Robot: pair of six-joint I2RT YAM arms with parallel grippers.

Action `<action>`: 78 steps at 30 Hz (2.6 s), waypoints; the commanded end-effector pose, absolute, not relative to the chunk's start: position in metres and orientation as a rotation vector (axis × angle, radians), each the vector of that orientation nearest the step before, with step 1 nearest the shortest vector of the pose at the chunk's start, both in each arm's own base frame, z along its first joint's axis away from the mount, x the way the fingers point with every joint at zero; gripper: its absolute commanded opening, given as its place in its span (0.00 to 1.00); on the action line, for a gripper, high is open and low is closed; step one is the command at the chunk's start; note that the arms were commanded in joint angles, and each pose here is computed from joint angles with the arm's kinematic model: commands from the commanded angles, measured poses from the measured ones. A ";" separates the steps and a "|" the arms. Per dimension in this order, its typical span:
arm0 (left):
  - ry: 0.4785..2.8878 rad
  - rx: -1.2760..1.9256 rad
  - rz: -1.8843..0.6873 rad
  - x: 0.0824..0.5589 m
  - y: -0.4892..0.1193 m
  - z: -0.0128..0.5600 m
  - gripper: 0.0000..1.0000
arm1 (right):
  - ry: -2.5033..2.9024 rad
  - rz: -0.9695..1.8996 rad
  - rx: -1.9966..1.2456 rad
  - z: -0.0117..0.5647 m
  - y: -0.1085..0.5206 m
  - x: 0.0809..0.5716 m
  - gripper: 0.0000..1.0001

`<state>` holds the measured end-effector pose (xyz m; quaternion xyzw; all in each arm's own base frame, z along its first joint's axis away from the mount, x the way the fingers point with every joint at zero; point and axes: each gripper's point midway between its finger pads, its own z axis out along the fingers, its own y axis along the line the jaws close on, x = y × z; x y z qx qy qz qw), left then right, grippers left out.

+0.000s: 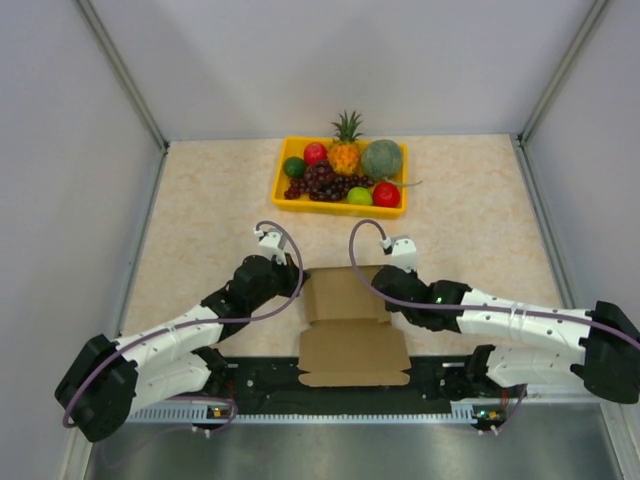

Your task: Fold the paper box

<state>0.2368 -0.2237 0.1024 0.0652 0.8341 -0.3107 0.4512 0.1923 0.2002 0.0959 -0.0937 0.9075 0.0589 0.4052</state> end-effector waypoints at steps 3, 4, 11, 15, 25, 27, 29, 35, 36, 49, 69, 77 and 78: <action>1.965 0.160 -0.883 0.240 -0.242 0.138 0.00 | 2.262 0.160 -0.182 0.103 0.202 0.194 0.29; 1.965 0.160 -0.883 0.240 -0.242 0.138 0.00 | 2.254 0.185 -0.172 0.102 0.203 0.194 0.34; 1.959 0.169 -0.896 0.238 -0.244 0.139 0.00 | 2.226 0.361 -0.152 0.098 0.214 0.195 0.43; 1.967 0.179 -0.883 0.237 -0.243 0.135 0.00 | 2.220 0.398 -0.136 0.092 0.211 0.198 0.43; 2.016 0.202 -0.752 0.240 -0.242 0.124 0.00 | 2.292 0.332 -0.161 0.077 0.220 0.202 0.41; 2.024 0.188 -0.739 0.242 -0.242 0.125 0.00 | 2.304 0.318 -0.146 0.071 0.216 0.200 0.38; 2.048 0.183 -0.714 0.243 -0.240 0.120 0.00 | 2.300 0.291 -0.127 0.069 0.212 0.202 0.33; 2.088 0.187 -0.685 0.243 -0.240 0.110 0.00 | 2.307 0.224 -0.147 0.061 0.213 0.208 0.13; 2.092 0.196 -0.686 0.243 -0.242 0.110 0.00 | 2.312 0.217 -0.148 0.059 0.213 0.209 0.05; 2.300 0.345 -0.549 0.233 -0.239 0.063 0.16 | 2.314 0.167 -0.154 0.052 0.222 0.210 0.00; 2.509 0.485 -0.717 0.182 -0.255 0.036 0.38 | 2.345 0.179 -0.081 0.040 0.222 0.199 0.00; 2.524 0.496 -0.410 0.206 -0.238 0.030 0.12 | 2.352 0.142 0.038 0.038 0.227 0.198 0.00; 2.515 0.488 -0.390 0.208 -0.236 0.032 0.12 | 2.355 0.146 0.049 0.037 0.227 0.198 0.00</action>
